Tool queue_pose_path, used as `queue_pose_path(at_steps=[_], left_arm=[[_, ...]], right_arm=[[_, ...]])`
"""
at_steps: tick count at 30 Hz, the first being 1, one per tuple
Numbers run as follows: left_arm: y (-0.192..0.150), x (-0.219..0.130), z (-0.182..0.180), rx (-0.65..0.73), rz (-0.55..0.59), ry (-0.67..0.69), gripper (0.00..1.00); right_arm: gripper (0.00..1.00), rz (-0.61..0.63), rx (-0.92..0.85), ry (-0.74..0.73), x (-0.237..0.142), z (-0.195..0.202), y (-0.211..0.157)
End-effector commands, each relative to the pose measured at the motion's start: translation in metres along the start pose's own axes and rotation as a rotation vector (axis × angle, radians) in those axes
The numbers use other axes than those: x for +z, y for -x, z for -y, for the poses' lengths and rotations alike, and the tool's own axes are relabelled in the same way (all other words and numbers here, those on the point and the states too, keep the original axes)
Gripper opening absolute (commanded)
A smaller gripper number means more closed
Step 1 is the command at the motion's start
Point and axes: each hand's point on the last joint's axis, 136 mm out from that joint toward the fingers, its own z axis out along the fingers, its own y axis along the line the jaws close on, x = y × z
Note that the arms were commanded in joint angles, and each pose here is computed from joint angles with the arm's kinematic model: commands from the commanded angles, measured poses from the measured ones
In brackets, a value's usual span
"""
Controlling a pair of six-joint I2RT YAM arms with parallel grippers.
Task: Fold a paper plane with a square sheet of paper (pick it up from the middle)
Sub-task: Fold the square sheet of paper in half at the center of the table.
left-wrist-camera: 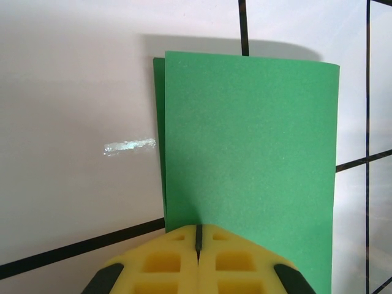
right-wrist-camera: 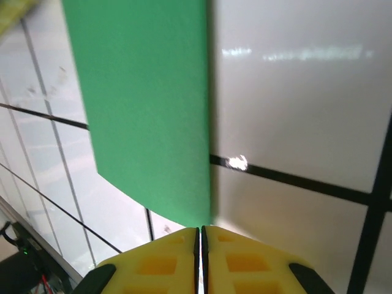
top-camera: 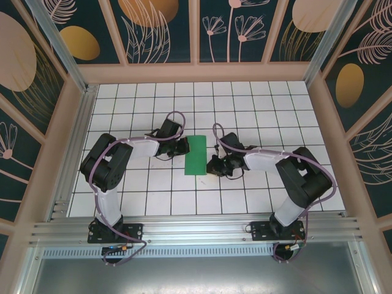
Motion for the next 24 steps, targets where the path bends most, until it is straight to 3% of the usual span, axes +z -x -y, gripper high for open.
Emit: queue_pose_path(at_steps=[1, 9, 15, 24], left_arm=[[-0.037, 0.014, -0.067, -0.050, -0.102, 0.240, 0.06], [-0.035, 0.010, -0.067, -0.039, -0.095, 0.249, 0.06], [-0.037, 0.009, -0.069, -0.037, -0.098, 0.258, 0.06], [-0.041, 0.010, -0.073, -0.031, -0.114, 0.276, 0.05]], right_arm=[[0.14, 0.126, -0.041, 0.029, -0.014, -0.023, 0.045], [0.13, 0.209, 0.003, 0.041, 0.010, -0.031, 0.136], [0.13, 0.160, 0.005, 0.068, 0.031, -0.027, 0.153], [0.14, 0.168, 0.058, 0.041, 0.032, 0.007, 0.169]])
